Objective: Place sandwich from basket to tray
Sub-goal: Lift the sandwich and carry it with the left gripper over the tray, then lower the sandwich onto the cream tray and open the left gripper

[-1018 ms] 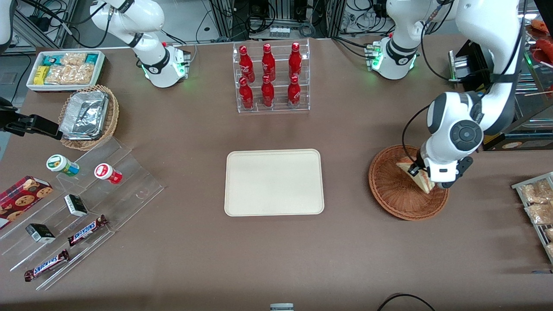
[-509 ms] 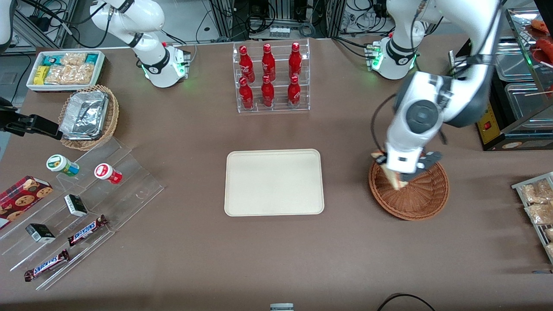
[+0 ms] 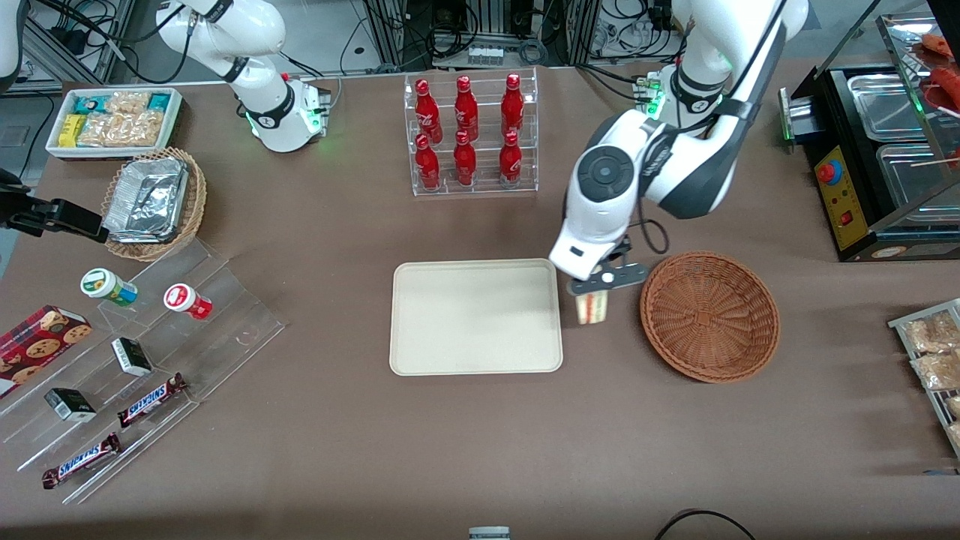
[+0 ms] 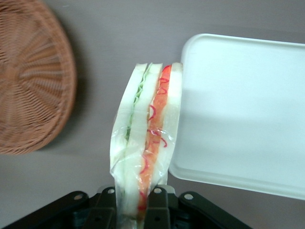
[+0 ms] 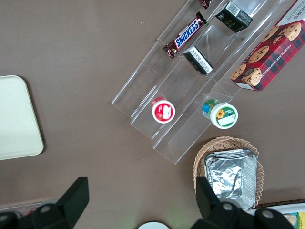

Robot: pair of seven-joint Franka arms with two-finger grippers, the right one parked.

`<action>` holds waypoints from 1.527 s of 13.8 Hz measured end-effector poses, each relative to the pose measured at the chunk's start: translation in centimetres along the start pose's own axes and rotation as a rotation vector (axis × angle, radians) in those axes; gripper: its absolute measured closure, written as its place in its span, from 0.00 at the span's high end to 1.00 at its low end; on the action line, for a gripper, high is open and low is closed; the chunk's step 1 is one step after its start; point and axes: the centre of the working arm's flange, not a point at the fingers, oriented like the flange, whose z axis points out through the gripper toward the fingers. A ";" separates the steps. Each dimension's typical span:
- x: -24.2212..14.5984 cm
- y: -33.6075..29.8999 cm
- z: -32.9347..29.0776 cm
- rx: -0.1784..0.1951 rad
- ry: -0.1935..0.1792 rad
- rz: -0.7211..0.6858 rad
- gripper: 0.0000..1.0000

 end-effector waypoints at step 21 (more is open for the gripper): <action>1.9 14.8 12.6 -0.022 0.040 0.061 0.19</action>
